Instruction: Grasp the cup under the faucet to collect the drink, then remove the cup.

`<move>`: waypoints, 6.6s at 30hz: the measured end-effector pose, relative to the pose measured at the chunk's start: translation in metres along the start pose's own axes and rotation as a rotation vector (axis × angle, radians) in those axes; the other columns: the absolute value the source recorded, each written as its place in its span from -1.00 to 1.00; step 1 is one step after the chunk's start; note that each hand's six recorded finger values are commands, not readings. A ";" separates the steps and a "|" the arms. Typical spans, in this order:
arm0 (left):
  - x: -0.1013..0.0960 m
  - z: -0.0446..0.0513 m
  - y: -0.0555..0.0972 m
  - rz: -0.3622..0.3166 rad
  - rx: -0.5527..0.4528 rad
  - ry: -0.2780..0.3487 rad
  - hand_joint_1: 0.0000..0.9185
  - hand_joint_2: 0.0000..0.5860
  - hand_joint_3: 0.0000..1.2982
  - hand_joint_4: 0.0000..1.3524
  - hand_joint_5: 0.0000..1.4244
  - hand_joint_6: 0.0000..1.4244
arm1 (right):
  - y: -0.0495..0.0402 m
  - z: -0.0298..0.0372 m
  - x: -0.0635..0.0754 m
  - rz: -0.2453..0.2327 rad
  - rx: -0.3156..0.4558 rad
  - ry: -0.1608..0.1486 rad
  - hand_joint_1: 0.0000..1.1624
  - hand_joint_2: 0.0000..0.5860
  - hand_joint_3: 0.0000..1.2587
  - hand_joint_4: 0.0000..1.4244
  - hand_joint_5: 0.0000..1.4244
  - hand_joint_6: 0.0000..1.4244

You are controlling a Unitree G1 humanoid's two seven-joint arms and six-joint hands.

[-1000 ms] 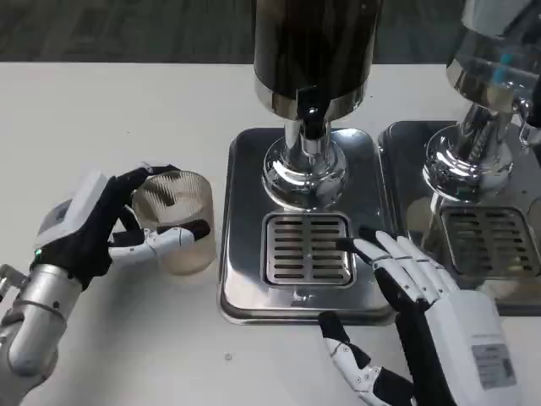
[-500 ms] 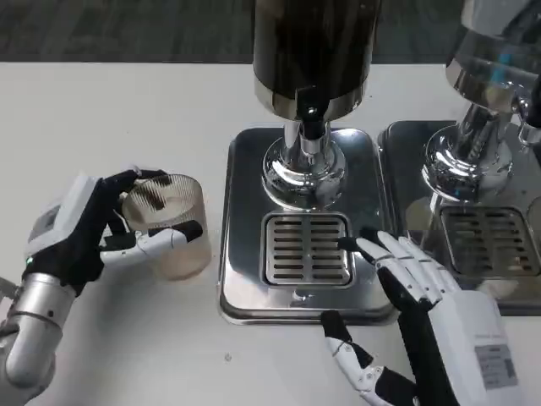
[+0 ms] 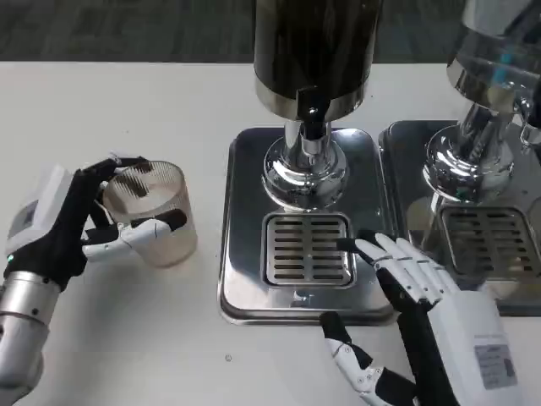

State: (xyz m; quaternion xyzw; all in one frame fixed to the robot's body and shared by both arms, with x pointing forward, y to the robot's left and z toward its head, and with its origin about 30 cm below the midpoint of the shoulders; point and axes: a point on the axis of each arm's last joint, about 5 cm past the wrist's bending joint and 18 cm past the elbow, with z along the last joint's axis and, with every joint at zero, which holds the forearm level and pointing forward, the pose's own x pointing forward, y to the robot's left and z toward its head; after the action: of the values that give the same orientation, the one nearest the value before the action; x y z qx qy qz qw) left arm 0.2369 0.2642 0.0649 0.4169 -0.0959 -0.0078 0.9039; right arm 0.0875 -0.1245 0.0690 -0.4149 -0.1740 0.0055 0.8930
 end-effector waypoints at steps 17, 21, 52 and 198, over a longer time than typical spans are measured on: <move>0.025 0.0258 -0.013 -0.068 0.000 -0.171 -0.12 -0.52 -0.20 -0.09 0.21 0.40 | 0.0021 0.0030 -0.005 -0.033 0.012 0.028 -0.20 0.32 -0.54 -0.74 -0.74 -0.68; 0.033 0.0343 -0.017 -0.083 -0.002 -0.210 -0.12 -0.52 -0.20 -0.08 0.21 0.41 | 0.0021 0.0047 -0.007 -0.036 0.015 0.036 -0.20 0.32 -0.53 -0.74 -0.74 -0.68; 0.056 0.0670 -0.046 -0.290 0.033 -0.298 -0.17 -0.54 -0.23 -0.14 0.12 0.26 | 0.0061 0.0113 -0.012 -0.087 0.017 0.068 -0.20 0.32 -0.53 -0.74 -0.72 -0.65; 0.122 0.0992 0.044 -0.875 -0.667 -0.498 -1.00 -0.74 -0.74 -0.86 -0.84 -1.00 | 0.0155 0.0076 -0.008 -0.119 0.153 0.161 -0.24 0.37 -0.51 -0.70 -0.67 -0.60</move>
State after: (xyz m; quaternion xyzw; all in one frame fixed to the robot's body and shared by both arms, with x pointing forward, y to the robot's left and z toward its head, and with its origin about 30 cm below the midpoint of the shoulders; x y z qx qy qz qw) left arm 0.3357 0.2068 0.1813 0.0975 -0.1166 -0.5062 0.8489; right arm 0.0799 -0.1098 0.0597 -0.3336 -0.1249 -0.0676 0.9320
